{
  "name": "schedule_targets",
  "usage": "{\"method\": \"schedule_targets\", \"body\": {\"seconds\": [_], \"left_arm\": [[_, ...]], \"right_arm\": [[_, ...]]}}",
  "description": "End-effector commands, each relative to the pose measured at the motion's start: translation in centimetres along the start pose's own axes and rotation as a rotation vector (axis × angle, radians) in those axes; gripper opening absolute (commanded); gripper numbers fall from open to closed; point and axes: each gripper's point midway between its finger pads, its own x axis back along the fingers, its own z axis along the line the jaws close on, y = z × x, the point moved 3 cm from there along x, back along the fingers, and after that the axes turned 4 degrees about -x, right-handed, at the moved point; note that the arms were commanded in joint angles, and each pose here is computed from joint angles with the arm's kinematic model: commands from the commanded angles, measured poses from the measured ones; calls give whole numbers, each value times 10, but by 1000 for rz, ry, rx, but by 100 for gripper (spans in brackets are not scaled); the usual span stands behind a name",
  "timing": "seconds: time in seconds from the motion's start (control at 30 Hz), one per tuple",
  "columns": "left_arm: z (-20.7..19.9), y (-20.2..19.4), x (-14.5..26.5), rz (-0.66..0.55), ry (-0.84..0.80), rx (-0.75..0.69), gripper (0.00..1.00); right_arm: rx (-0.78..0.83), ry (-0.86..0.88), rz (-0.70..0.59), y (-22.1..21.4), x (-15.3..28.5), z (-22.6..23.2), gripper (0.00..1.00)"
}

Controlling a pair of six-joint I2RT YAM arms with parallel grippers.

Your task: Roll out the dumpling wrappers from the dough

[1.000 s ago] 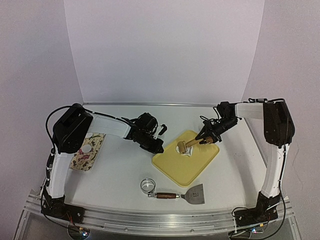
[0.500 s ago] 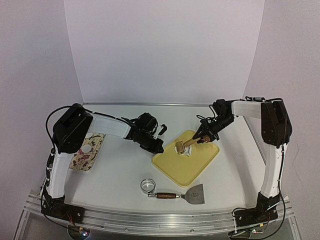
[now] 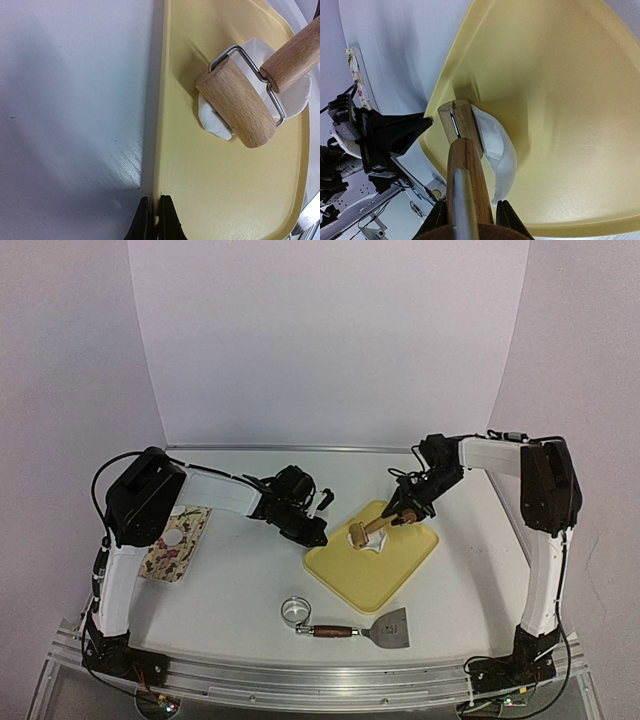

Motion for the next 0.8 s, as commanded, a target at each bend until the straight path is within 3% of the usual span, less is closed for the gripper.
{"method": "schedule_targets", "body": {"seconds": [0.0, 0.6, 0.77], "left_arm": [[28, -83, -33, 247, 90, 109, 0], [25, -82, -38, 244, 77, 109, 0], [33, -87, -36, 262, 138, 140, 0]], "right_arm": [[-124, -679, 60, -26, -43, -128, 0], [-58, -675, 40, -22, -49, -92, 0], [-58, -702, 17, -27, -34, -84, 0]]}}
